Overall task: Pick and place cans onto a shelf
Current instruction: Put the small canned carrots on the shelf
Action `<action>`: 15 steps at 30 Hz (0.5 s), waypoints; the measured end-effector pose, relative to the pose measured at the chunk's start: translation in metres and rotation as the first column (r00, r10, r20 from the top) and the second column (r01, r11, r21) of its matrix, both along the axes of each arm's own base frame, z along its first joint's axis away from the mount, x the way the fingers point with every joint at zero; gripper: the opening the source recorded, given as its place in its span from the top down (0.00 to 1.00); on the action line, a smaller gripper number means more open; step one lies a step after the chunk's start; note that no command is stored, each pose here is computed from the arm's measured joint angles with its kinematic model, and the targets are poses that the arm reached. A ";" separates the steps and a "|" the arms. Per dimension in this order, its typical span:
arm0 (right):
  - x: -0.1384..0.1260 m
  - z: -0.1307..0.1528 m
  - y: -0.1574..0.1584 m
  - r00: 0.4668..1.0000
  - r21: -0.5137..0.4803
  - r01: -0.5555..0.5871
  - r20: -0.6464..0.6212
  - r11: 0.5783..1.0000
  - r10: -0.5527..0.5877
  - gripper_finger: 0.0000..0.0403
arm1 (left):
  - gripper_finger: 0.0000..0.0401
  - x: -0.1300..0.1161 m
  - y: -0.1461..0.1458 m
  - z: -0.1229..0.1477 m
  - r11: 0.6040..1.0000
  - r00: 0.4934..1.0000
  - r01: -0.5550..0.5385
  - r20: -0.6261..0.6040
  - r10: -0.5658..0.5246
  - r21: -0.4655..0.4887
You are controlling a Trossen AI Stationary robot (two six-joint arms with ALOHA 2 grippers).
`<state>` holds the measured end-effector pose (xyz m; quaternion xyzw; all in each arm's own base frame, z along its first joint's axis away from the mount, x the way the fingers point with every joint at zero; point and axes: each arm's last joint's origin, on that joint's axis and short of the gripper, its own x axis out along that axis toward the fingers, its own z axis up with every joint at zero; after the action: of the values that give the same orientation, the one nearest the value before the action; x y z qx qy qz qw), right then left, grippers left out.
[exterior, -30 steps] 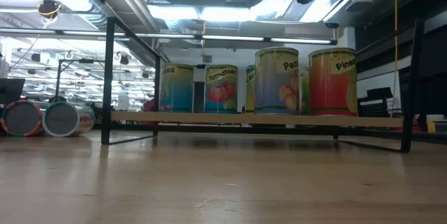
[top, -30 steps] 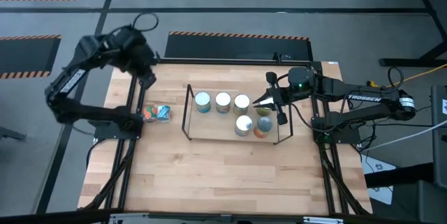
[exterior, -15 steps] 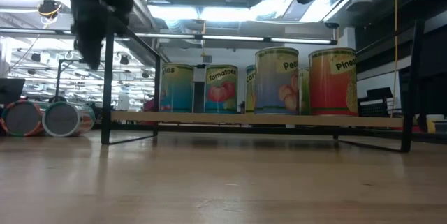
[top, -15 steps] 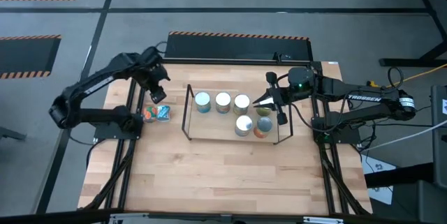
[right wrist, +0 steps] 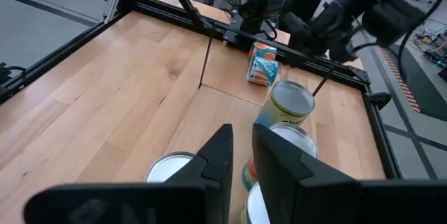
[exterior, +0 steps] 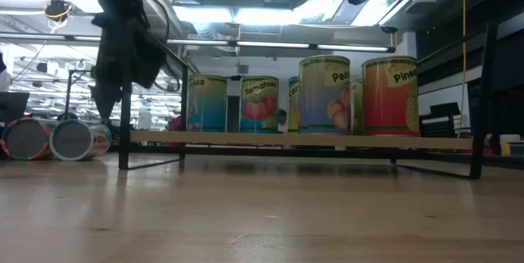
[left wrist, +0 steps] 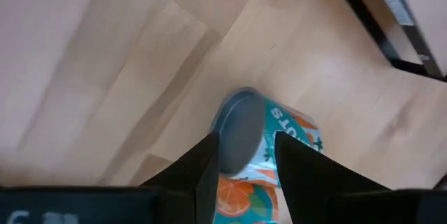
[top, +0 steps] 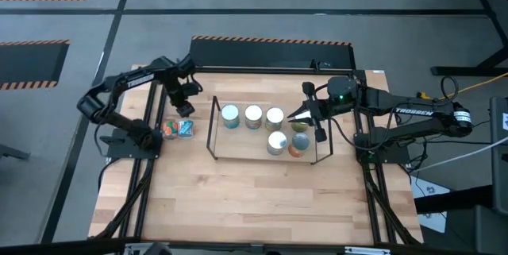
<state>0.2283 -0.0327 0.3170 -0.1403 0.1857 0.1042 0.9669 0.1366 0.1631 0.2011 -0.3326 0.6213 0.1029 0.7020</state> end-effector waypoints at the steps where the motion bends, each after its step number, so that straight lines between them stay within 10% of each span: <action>1: 0.000 0.000 0.000 1.000 0.000 0.000 0.000 1.000 0.000 0.85 | 0.67 0.001 0.001 -0.004 1.000 1.000 0.000 -0.007 0.000 -0.017; 15: 0.000 0.000 0.000 1.000 0.000 0.000 0.000 1.000 0.000 0.85 | 0.67 0.009 0.009 -0.031 0.985 0.999 0.011 -0.029 -0.016 -0.171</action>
<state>0.2283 -0.0327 0.3170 -0.1404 0.1857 0.1042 0.9669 0.1460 0.1719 0.1703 -0.3855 0.6405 0.0495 0.6623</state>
